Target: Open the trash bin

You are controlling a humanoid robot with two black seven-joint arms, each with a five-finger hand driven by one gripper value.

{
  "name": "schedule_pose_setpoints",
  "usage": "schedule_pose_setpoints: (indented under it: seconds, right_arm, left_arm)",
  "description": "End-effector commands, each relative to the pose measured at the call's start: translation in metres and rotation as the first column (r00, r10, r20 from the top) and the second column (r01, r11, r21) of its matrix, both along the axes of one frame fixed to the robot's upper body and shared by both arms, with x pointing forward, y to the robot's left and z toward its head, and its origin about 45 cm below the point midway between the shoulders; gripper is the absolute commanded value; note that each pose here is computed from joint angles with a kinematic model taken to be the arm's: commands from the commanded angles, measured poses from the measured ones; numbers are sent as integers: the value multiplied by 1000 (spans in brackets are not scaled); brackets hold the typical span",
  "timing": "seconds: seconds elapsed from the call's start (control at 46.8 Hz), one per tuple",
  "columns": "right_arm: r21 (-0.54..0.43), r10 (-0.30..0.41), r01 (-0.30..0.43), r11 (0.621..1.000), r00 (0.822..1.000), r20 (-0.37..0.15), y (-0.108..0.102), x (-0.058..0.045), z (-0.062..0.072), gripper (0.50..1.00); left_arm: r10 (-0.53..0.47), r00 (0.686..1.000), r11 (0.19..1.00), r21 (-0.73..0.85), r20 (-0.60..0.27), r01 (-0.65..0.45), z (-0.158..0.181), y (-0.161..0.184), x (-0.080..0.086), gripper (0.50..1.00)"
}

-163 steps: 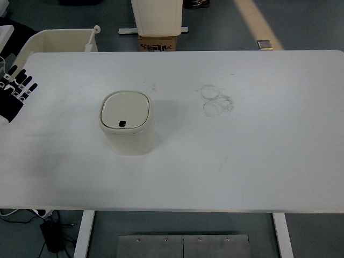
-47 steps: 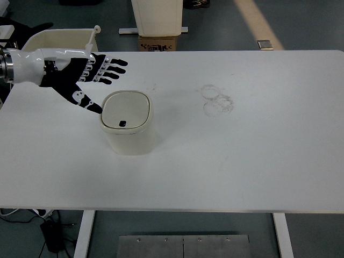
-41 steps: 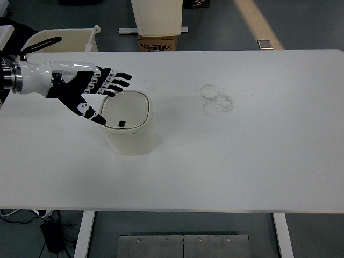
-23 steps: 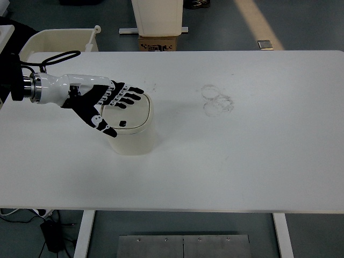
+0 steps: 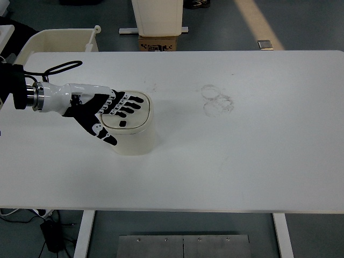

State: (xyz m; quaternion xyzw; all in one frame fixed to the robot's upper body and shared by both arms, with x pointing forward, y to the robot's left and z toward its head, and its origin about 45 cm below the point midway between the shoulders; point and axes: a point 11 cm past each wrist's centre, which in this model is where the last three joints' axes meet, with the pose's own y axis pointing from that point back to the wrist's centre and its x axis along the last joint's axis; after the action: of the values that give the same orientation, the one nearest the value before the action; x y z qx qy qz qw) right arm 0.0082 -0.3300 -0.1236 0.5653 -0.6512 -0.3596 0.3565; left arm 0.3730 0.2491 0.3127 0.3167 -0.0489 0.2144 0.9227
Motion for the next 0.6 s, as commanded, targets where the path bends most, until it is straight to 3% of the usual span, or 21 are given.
schedule_pose_setpoints:
  seconds: [0.0,0.342,0.577]
  right_arm:
    - [0,-1,1,1000,1000,0,0,0,0,991]
    - [0,-1,1,1000,1000,0,0,0,0,991]
    - [0,0,0,1000,1000,2,0,1,0,991]
  left_arm:
    - [5,1000,1000,0,-4,-5,-2,1,0,1000]
    - [12,1000,1000,1,-6,-12,-4,3,-1,1000]
    - [13,999,1000,-15,47,-12,21,1,7,1000]
